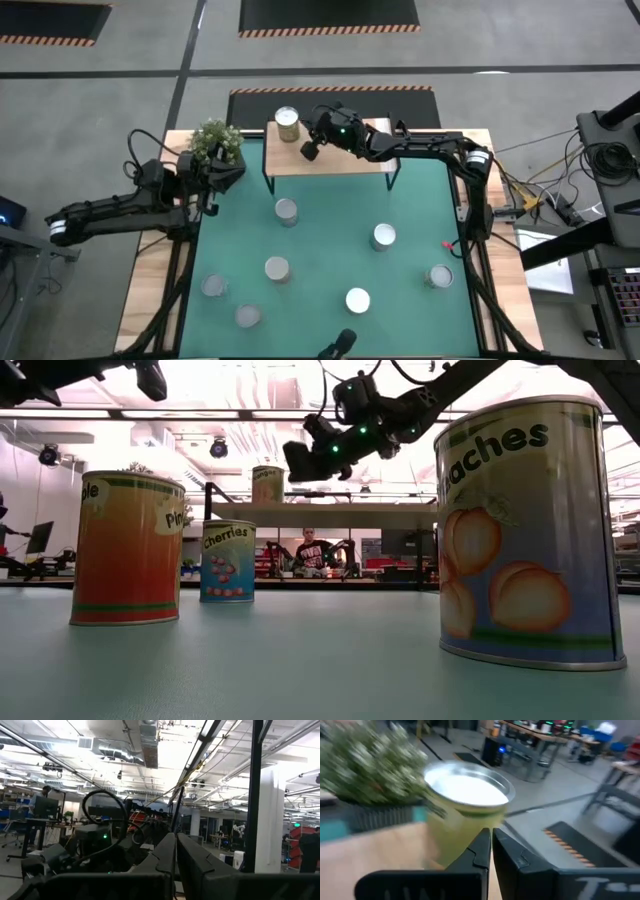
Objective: Pick and place cans onto a shelf
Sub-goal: Put the big canned oranges on the shelf
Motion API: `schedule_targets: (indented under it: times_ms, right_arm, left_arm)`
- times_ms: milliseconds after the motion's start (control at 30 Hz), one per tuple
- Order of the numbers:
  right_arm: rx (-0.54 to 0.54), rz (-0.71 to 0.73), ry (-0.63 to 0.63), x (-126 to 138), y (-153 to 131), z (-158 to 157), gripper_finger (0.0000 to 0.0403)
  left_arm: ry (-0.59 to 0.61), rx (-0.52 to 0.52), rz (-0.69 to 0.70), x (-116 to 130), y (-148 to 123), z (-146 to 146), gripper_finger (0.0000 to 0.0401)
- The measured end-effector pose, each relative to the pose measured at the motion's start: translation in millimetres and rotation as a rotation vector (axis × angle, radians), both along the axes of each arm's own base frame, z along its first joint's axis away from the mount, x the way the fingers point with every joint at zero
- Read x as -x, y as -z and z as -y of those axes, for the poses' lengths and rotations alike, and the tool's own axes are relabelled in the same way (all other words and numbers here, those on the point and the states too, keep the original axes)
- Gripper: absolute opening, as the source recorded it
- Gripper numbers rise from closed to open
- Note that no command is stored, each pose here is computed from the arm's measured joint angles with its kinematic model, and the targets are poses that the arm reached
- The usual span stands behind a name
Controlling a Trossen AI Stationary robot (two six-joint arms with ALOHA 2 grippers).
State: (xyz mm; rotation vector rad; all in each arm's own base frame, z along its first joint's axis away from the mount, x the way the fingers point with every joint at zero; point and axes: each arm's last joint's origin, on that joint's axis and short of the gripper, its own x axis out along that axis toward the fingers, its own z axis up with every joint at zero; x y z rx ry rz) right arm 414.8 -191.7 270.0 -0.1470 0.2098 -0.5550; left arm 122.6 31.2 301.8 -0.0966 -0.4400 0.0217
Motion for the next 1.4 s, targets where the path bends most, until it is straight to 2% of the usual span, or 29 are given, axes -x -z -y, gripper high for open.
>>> schedule_targets:
  times_ms: [333, 533, 633, 933, 1133, 1400]
  right_arm:
    - [-0.019, 0.091, -0.038, -1, -7, -1, 0.0009]
    - [-0.040, 0.032, -0.032, 0, -2, -1, 0.0009]
    - [-0.046, 0.007, 0.027, 2, 0, 1, 0.0009]
    - [-0.046, 0.045, 0.045, -13, 30, 11, 0.0009]
    - [-0.047, 0.043, 0.013, -21, 22, 11, 0.0009]
    - [-0.056, 0.020, 0.004, -18, 9, 4, 0.0009]
  left_arm:
    - [0.001, 0.000, 0.004, 0, 0, 0, 0.0000]
    - [0.009, 0.009, 0.004, 0, 0, 0, 0.0000]
    - [0.029, 0.007, 0.002, 0, 0, 1, 0.0000]
    - [0.031, 0.002, 0.022, 4, -2, 2, 0.0000]
    - [0.049, -0.007, 0.021, 5, -3, 3, 0.0000]
    - [0.053, -0.010, 0.023, 5, -3, 3, 0.0000]
